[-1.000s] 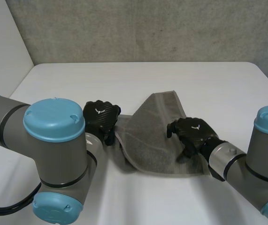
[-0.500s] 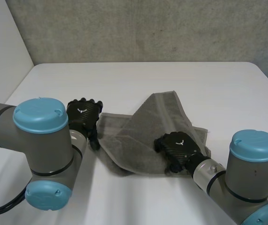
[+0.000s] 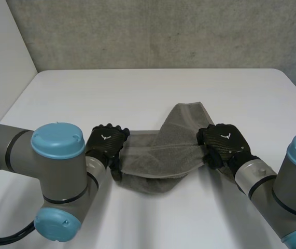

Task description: Fold the towel.

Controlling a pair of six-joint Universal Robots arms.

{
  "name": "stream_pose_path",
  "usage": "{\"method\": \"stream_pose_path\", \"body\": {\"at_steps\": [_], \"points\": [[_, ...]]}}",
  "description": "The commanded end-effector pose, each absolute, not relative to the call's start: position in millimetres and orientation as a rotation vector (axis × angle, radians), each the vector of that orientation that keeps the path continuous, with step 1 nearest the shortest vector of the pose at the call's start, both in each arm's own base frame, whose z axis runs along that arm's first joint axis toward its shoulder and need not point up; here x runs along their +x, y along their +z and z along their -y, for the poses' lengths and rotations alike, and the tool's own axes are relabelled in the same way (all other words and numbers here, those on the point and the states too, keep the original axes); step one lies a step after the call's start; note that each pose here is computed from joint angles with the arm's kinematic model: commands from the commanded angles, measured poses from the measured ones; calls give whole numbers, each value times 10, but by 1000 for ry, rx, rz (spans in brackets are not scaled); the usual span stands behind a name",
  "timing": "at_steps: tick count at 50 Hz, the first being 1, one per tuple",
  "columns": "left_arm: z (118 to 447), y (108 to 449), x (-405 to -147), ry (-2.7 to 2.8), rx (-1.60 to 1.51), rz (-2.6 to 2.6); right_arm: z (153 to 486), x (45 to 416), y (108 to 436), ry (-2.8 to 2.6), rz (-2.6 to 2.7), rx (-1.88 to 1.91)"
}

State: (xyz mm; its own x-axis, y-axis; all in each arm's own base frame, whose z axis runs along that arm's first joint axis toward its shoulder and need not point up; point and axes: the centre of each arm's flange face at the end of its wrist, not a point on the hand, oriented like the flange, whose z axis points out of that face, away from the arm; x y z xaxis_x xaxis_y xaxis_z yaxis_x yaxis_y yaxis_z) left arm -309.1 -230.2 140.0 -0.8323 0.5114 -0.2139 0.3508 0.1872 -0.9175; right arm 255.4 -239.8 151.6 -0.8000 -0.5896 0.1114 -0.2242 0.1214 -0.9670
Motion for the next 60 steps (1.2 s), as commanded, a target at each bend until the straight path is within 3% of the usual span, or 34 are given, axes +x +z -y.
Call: {"method": "stream_pose_path", "body": {"at_steps": [1, 18, 43, 60], "points": [[2302, 1383, -3092, 1717, -849, 2312, 2425, 2540, 1500, -1723, -2114, -782], [2168, 1369, -3159, 1537, -766, 2279, 2408, 2536, 1512, -1694, -2140, -793], [2150, 1274, -3172, 1489, -776, 2293, 1745, 2919, 1437, -1427, -1963, -1032], [2168, 1208, -3185, 1474, -776, 2305, 1732, 2974, 1193, -1358, -2005, -1058]]}}
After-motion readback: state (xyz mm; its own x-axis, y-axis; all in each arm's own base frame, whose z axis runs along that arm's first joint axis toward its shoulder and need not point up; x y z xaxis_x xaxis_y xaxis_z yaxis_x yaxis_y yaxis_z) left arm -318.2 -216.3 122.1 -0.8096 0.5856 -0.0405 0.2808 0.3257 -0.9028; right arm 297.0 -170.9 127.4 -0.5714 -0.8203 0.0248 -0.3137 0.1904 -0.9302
